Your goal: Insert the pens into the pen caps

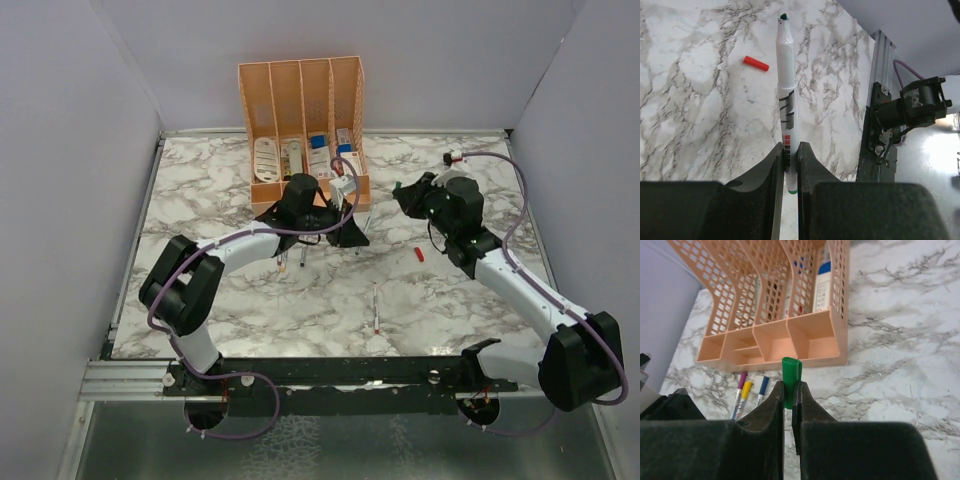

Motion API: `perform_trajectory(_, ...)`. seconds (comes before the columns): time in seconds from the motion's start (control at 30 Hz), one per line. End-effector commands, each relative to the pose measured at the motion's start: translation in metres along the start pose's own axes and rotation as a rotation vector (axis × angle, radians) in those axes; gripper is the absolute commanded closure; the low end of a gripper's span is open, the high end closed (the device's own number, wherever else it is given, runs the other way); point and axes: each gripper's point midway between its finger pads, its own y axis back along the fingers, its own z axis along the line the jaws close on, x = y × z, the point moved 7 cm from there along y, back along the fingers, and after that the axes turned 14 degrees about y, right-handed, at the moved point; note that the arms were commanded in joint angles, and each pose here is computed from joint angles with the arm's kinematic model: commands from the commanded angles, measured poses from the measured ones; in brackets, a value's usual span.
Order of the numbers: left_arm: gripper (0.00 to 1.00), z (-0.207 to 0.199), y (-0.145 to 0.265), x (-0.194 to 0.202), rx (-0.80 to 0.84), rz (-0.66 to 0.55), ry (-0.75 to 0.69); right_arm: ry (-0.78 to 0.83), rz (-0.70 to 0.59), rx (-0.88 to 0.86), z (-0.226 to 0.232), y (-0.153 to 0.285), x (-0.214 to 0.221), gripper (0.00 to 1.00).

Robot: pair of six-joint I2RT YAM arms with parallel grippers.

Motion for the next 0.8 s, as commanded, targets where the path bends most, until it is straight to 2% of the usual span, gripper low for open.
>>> perform_trajectory(0.0, 1.0, -0.035, -0.003, -0.017, 0.126, -0.021, -0.064, -0.021, -0.244, -0.136, 0.016, 0.011, -0.029, 0.99)
perform_trajectory(0.3, 1.0, -0.042, -0.008, -0.018, 0.143, -0.016, -0.053, -0.063, -0.323, -0.223, 0.024, 0.018, -0.03, 0.99)
perform_trajectory(0.77, 1.0, -0.032, -0.016, -0.02, 0.115, -0.02, -0.023, -0.06, -0.26, -0.302, 0.031, 0.018, -0.021, 0.99)
